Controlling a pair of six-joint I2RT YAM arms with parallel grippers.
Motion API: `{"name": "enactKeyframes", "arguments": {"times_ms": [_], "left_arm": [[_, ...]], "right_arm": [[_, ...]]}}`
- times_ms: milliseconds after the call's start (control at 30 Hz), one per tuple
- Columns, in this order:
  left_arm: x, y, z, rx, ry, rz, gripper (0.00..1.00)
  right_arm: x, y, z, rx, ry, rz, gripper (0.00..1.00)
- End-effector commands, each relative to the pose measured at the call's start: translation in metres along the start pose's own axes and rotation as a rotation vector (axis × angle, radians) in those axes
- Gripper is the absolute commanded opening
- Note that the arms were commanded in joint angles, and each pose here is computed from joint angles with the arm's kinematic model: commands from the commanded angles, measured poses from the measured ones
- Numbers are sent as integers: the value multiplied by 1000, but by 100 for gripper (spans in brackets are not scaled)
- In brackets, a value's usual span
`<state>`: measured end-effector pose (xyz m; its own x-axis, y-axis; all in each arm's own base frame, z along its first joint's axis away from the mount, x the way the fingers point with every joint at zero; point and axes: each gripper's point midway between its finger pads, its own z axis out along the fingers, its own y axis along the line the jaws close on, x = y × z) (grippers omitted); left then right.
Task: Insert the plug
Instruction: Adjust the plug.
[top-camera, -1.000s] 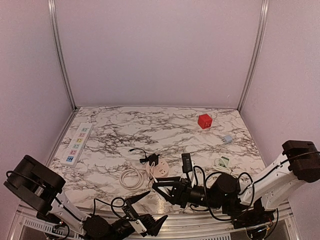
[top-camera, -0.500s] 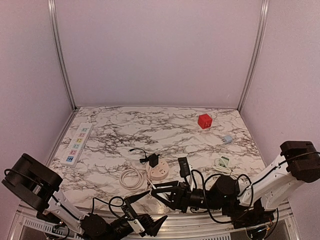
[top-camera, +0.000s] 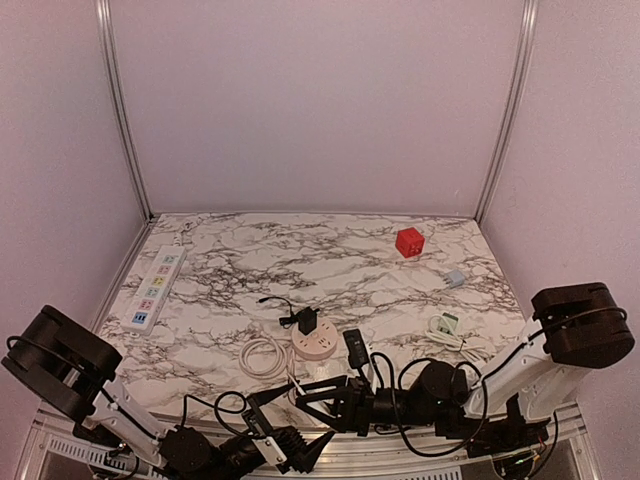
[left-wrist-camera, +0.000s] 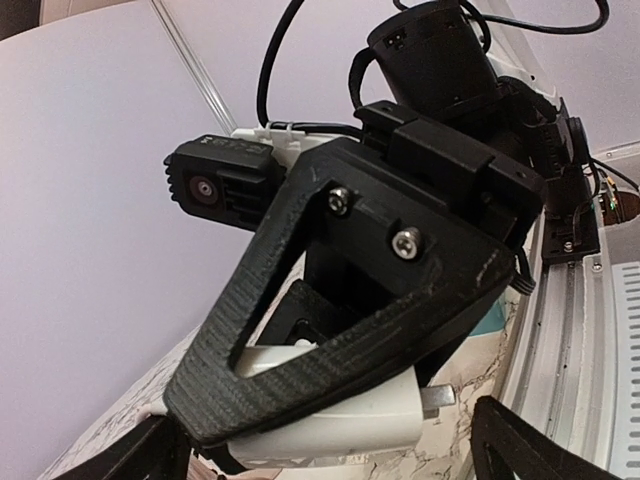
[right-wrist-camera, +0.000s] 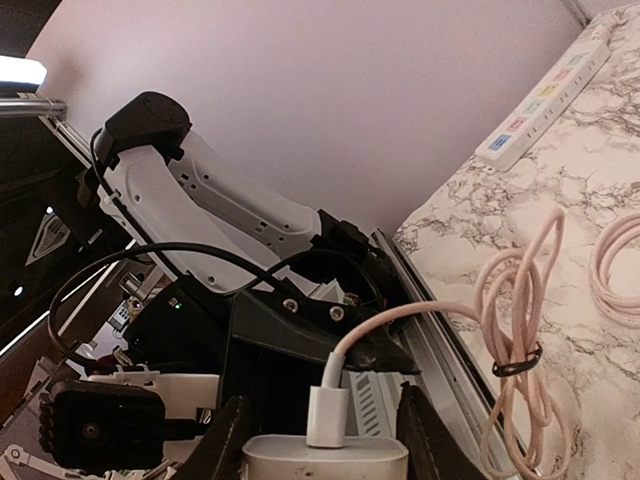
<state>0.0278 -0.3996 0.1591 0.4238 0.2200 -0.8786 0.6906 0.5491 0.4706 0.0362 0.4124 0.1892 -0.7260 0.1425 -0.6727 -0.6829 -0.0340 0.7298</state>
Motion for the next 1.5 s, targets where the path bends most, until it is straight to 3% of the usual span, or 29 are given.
{"name": "enactKeyframes", "arguments": {"times_ms": [0, 433, 867, 1167, 1467], "left_arm": [[-29, 14, 3, -69, -87, -124, 99], [-30, 16, 12, -139, -53, -151, 99], [-25, 48, 7, -255, 4, -220, 99], [-10, 62, 8, -344, 64, -259, 89], [-2, 92, -1, -389, 60, -351, 88]], "right_arm": [[-1, 15, 5, -67, -18, 25, 27], [7, 18, 4, -122, -53, 100, 25], [1, 16, -22, -78, -107, 106, 25], [0, 29, -28, -82, -112, 75, 27], [3, 25, -35, -48, -102, 68, 29]]}}
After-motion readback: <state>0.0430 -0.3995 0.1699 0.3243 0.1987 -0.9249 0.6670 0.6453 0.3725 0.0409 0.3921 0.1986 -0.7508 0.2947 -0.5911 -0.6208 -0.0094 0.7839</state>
